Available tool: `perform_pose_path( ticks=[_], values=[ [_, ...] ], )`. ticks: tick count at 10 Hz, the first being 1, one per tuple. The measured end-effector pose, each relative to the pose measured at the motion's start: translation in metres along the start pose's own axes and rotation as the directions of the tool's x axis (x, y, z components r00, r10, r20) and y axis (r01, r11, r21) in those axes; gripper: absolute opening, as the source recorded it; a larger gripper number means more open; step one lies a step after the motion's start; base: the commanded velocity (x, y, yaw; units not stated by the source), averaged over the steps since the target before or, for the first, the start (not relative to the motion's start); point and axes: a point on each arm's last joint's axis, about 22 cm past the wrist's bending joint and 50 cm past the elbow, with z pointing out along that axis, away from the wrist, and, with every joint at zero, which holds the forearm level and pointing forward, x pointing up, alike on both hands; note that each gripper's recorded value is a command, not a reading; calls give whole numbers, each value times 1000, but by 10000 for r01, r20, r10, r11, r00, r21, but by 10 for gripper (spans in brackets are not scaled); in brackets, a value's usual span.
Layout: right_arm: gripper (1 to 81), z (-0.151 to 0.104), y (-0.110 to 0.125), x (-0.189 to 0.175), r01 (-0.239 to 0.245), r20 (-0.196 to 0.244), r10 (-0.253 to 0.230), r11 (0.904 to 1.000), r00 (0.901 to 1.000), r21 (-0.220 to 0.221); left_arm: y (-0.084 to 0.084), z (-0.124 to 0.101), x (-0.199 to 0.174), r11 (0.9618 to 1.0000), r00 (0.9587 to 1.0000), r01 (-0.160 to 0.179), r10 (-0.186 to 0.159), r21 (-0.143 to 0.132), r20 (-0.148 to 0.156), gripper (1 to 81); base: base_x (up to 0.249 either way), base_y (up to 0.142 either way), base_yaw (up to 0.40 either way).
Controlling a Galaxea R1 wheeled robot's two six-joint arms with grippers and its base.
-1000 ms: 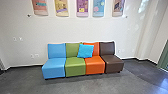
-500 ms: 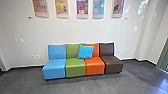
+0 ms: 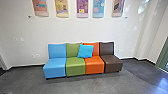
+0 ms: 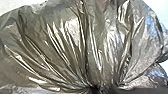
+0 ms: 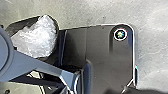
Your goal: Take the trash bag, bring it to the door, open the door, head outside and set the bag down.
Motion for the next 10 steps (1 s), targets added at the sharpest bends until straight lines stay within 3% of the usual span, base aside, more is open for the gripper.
perform_pose_path(
  ticks=[2,5,7,10],
  values=[
    [811,-5,3,-3,155,-280,-163,9995,9995,-273,5,-12,-2,9997,9993,-247,247,-4,-277,10,0,0,0],
    [811,-5,-14,-10,442,-702,-454,9989,9965,-185,9,-26,-8,9992,9976,-389,388,-1,-572,10,0,0,0],
    [811,-9,-9,-25,369,-587,-389,9987,9975,-355,10,-31,-23,9991,9981,-427,426,6,-455,10,0,0,0],
    [811,2,-18,-55,220,-241,-231,9987,9994,-465,28,-34,-52,9983,9983,-557,554,-161,-188,10,0,0,0]
  ],
)
